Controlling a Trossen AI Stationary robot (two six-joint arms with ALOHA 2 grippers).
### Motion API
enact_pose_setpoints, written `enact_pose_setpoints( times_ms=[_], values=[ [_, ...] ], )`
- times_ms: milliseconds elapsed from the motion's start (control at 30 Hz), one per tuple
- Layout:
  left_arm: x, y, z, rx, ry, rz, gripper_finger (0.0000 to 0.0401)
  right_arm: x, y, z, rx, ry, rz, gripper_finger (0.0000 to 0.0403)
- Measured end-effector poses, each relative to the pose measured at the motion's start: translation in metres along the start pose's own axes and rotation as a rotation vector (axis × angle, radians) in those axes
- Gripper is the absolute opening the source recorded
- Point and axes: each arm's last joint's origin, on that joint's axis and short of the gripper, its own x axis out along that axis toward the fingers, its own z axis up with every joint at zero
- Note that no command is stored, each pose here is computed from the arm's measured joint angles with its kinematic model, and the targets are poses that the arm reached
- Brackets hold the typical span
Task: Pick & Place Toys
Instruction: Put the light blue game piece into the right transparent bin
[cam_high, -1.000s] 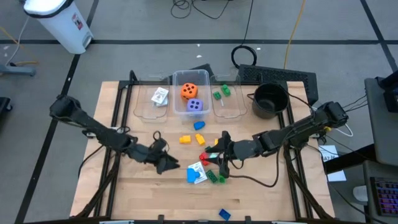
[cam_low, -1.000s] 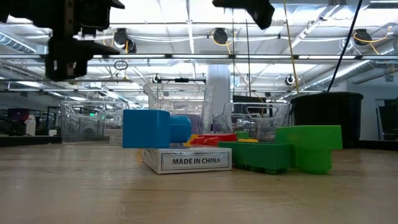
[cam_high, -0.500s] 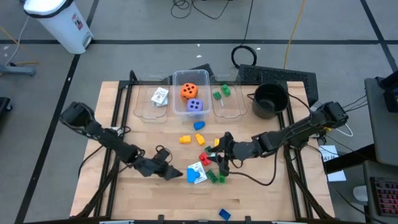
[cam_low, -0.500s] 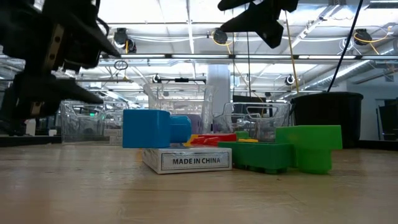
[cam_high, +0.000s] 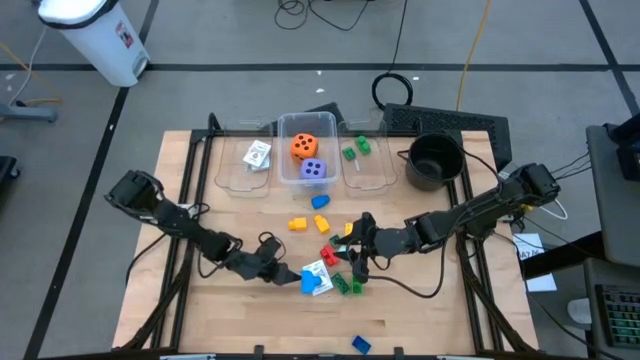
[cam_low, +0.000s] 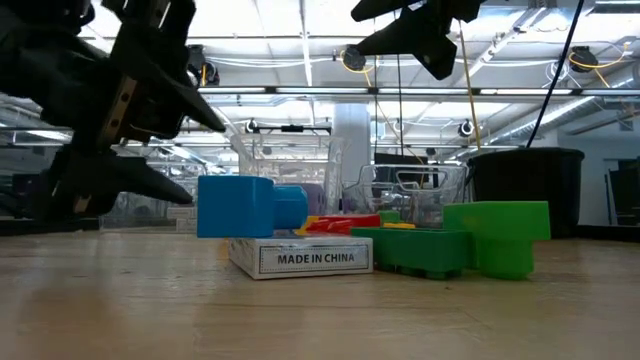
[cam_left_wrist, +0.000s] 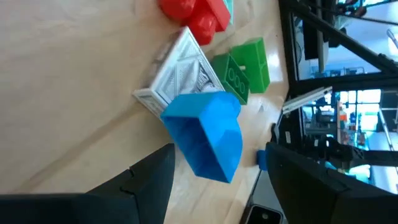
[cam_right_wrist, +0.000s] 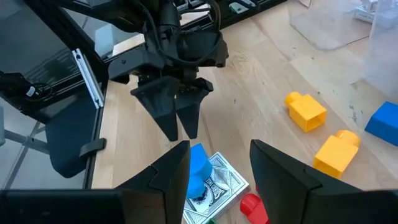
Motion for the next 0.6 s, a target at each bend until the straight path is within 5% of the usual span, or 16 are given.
enact_pose_setpoints(
  times_ms=[600],
  values=[
    [0.037, -0.005, 0.010, 0.014, 0.085, 0.025, 0.0241, 0.003, -0.008, 0.005, 0.011, -0.011, -0.025, 0.0160]
  ],
)
